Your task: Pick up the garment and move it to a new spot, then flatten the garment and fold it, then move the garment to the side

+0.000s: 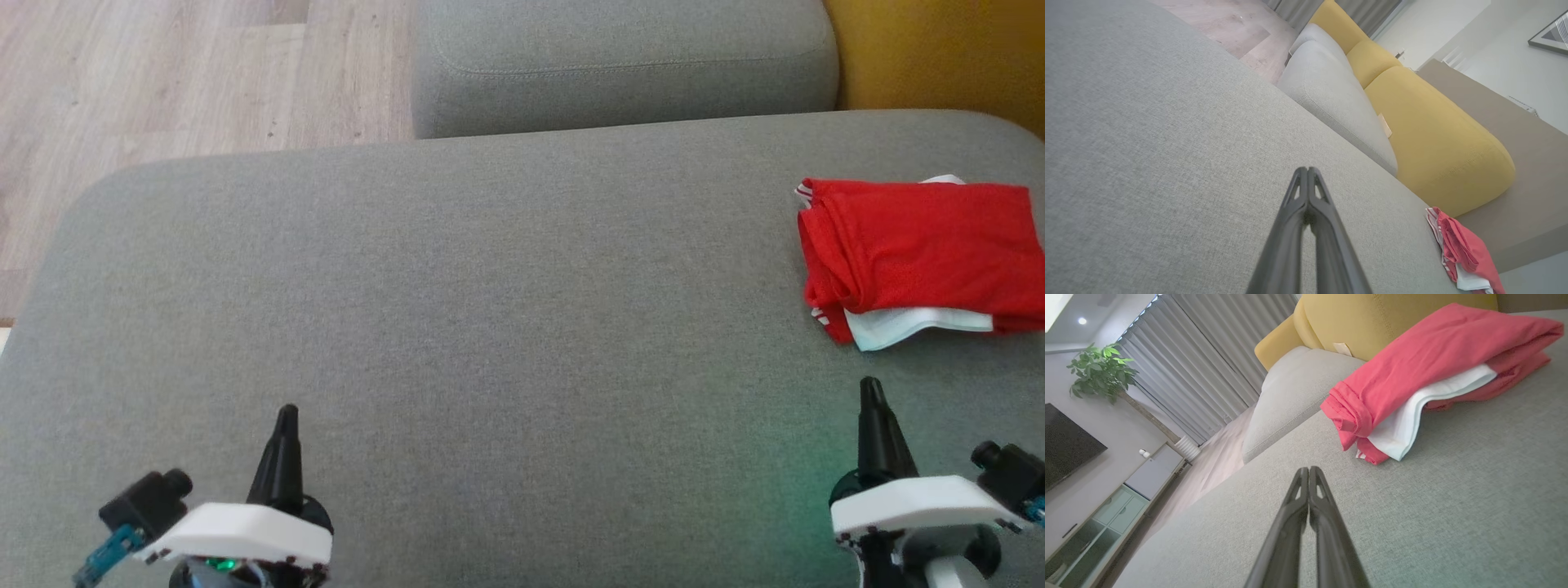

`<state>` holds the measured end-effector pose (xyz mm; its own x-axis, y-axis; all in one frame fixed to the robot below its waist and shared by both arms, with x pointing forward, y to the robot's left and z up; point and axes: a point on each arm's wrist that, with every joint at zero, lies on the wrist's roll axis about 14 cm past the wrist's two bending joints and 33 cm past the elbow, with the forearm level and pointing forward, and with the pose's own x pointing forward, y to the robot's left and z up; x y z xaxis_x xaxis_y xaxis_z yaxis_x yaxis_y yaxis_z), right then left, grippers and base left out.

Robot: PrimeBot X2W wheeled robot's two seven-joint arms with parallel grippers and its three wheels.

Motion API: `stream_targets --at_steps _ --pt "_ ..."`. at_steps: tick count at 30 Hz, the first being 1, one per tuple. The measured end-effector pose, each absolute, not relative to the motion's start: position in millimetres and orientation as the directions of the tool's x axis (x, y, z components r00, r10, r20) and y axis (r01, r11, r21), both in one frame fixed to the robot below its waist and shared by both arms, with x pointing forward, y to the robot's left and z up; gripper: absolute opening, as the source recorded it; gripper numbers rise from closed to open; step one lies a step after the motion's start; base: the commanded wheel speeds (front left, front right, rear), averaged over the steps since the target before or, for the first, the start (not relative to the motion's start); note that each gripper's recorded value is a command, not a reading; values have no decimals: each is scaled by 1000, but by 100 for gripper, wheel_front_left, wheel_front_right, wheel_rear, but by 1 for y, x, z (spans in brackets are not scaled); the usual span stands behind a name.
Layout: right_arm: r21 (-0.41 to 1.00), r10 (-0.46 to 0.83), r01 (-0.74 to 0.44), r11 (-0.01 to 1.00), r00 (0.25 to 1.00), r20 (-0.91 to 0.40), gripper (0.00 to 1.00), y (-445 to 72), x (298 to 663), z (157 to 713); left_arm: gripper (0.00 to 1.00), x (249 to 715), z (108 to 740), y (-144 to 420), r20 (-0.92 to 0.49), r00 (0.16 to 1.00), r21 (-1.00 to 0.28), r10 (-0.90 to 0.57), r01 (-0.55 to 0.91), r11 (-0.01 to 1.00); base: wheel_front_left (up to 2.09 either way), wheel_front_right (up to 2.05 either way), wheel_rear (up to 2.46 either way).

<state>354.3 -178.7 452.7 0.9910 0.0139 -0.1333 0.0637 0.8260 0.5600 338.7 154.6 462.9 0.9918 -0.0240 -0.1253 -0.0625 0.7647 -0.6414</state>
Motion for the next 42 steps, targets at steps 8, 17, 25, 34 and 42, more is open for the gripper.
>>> stream_targets --at_steps 8,17,25,34,42 --pt "632 -4 95 769 990 -143 0 -184 354 452 0 342 462 160 -134 991 -700 -16 -83 709 0 0 0" --pt "705 -11 121 699 987 -159 0 -187 354 450 0 345 460 162 -151 988 -761 -20 -103 641 0 0 0" --pt "765 -19 134 630 987 -157 0 -190 358 453 0 347 459 166 -160 987 -809 -16 -122 575 0 0 0" --pt "825 -30 145 546 988 -154 0 -194 360 456 0 351 460 168 -164 986 -857 -20 -132 497 0 0 0" --pt "871 -26 153 467 987 -160 0 -196 360 456 0 356 463 171 -156 987 -897 -23 -132 423 0 0 0"
